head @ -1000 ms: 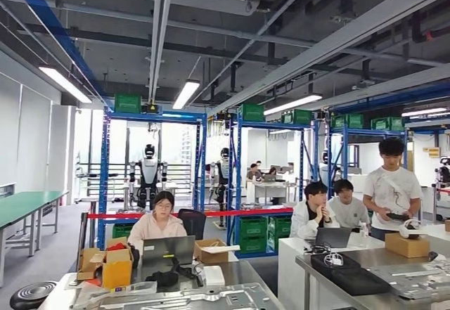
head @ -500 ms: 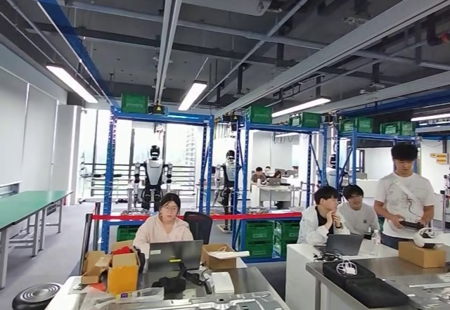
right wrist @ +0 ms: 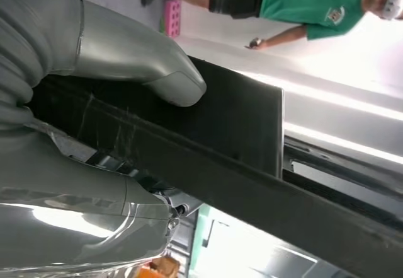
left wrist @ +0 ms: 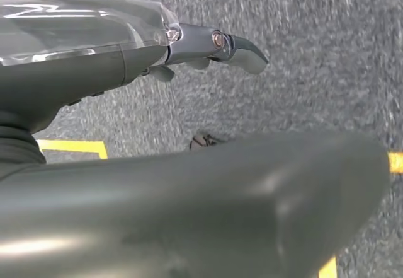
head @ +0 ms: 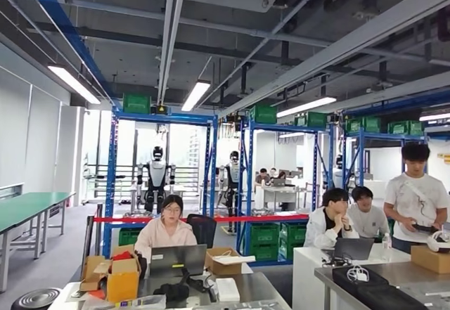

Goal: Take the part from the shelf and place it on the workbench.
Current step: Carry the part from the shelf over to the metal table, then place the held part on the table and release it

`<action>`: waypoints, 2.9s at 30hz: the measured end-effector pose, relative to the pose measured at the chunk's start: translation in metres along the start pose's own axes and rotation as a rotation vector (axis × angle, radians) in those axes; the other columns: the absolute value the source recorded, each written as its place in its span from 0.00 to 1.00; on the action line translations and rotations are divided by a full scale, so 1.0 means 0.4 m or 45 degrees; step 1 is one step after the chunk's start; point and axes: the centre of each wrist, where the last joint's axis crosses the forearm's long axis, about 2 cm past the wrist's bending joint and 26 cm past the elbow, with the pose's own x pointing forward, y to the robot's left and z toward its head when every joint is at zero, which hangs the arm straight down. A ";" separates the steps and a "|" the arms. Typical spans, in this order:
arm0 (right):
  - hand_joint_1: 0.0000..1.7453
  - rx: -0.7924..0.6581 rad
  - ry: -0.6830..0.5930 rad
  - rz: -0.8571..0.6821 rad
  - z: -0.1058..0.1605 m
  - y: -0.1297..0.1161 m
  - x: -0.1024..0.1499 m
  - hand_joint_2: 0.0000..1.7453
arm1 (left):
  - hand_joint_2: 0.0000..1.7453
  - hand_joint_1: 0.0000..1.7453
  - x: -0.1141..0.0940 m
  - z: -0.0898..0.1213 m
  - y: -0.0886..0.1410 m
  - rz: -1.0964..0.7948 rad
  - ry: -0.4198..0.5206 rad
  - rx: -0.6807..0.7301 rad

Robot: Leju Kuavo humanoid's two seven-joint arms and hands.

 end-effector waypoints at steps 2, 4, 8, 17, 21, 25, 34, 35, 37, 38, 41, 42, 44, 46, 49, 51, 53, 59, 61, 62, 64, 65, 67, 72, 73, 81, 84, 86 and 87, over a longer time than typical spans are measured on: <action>1.00 0.000 -0.005 0.001 -0.002 0.000 0.001 1.00 | 1.00 0.00 0.002 -0.001 -0.001 -0.001 -0.003 -0.003; 1.00 0.001 -0.008 0.001 -0.003 -0.001 0.002 1.00 | 1.00 0.00 0.005 -0.002 0.001 -0.001 -0.007 -0.002; 1.00 -0.002 -0.004 -0.006 0.000 0.004 0.000 1.00 | 1.00 0.00 -0.005 0.002 0.007 -0.006 0.004 0.004; 1.00 -0.002 -0.001 -0.004 0.001 0.003 -0.001 1.00 | 1.00 0.00 -0.009 0.003 0.008 -0.011 0.005 0.004; 1.00 -0.003 0.002 -0.006 0.003 0.004 -0.002 1.00 | 1.00 0.00 -0.007 0.003 0.008 -0.012 0.002 0.003; 1.00 -0.005 0.006 -0.009 0.005 0.005 -0.002 1.00 | 1.00 0.00 -0.009 0.003 0.008 -0.018 0.004 0.001; 1.00 -0.007 0.004 -0.007 0.003 0.004 -0.002 1.00 | 1.00 0.00 0.001 0.000 0.004 -0.018 -0.004 -0.001; 1.00 -0.007 0.003 -0.008 0.002 0.005 -0.002 1.00 | 1.00 0.00 0.001 0.000 0.003 -0.018 -0.004 -0.001; 1.00 -0.007 0.005 -0.010 0.003 0.006 -0.003 1.00 | 1.00 0.00 -0.003 0.001 0.005 -0.018 0.001 0.000; 1.00 -0.008 0.005 -0.011 0.004 0.007 -0.003 1.00 | 1.00 0.00 -0.005 0.002 0.005 -0.019 0.004 0.000; 1.00 -0.009 0.006 -0.013 0.004 0.008 -0.004 1.00 | 1.00 0.00 -0.007 0.003 0.007 -0.020 0.006 0.002; 1.00 -0.009 0.006 -0.014 0.004 0.008 -0.004 1.00 | 1.00 0.00 -0.008 0.003 0.008 -0.020 0.007 0.003; 1.00 -0.010 0.007 -0.017 0.004 0.009 -0.005 1.00 | 1.00 0.00 -0.010 0.004 0.011 -0.021 0.011 0.005; 1.00 -0.008 0.006 -0.016 0.003 0.009 -0.005 1.00 | 1.00 0.00 -0.011 0.004 0.011 -0.021 0.011 0.005; 1.00 -0.007 0.001 -0.015 0.001 0.006 -0.004 1.00 | 1.00 0.00 -0.009 0.004 0.011 -0.019 0.005 0.003; 1.00 -0.008 0.003 -0.017 0.002 0.007 -0.005 1.00 | 1.00 0.00 -0.008 0.003 0.010 -0.018 0.002 0.003; 1.00 -0.010 0.005 -0.019 0.004 0.008 -0.006 1.00 | 1.00 0.00 -0.008 0.003 0.010 -0.018 0.002 0.003; 1.00 -0.013 0.009 -0.023 0.008 0.010 -0.007 1.00 | 1.00 0.00 0.001 0.000 0.008 -0.017 -0.009 0.002; 1.00 -0.014 0.003 -0.020 0.006 0.008 -0.005 1.00 | 1.00 0.00 0.003 -0.001 0.007 -0.017 -0.011 0.001; 1.00 -0.016 0.000 -0.018 0.006 0.006 -0.004 1.00 | 1.00 0.00 0.004 -0.001 0.007 -0.017 -0.012 0.000; 1.00 -0.016 -0.004 -0.017 0.004 0.005 -0.003 1.00 | 1.00 0.00 0.007 -0.002 0.006 -0.016 -0.017 -0.001; 1.00 -0.016 -0.004 -0.016 0.004 0.005 -0.003 1.00 | 1.00 0.00 0.007 -0.002 0.006 -0.016 -0.017 -0.001; 1.00 -0.015 -0.004 -0.018 0.004 0.005 -0.003 1.00 | 1.00 0.00 0.003 -0.001 0.008 -0.017 -0.014 0.001; 1.00 -0.015 0.000 -0.018 0.005 0.005 -0.004 1.00 | 1.00 0.00 -0.005 0.002 0.010 -0.018 -0.009 0.001; 1.00 -0.014 0.002 -0.018 0.006 0.005 -0.005 1.00 | 1.00 0.00 -0.006 0.002 0.011 -0.019 -0.008 0.002; 1.00 -0.016 -0.002 -0.009 0.004 -0.002 -0.001 1.00 | 1.00 0.00 -0.002 0.001 0.010 -0.018 -0.018 0.001; 1.00 -0.018 0.002 -0.008 0.006 -0.002 -0.002 1.00 | 1.00 0.00 0.000 0.000 0.009 -0.019 -0.021 0.005; 1.00 -0.020 0.006 -0.001 0.006 -0.003 -0.002 1.00 | 1.00 0.00 0.001 0.000 0.009 -0.021 -0.024 0.011; 1.00 -0.021 0.010 0.004 0.007 -0.003 -0.001 1.00 | 1.00 0.00 0.002 -0.001 0.009 -0.021 -0.027 0.013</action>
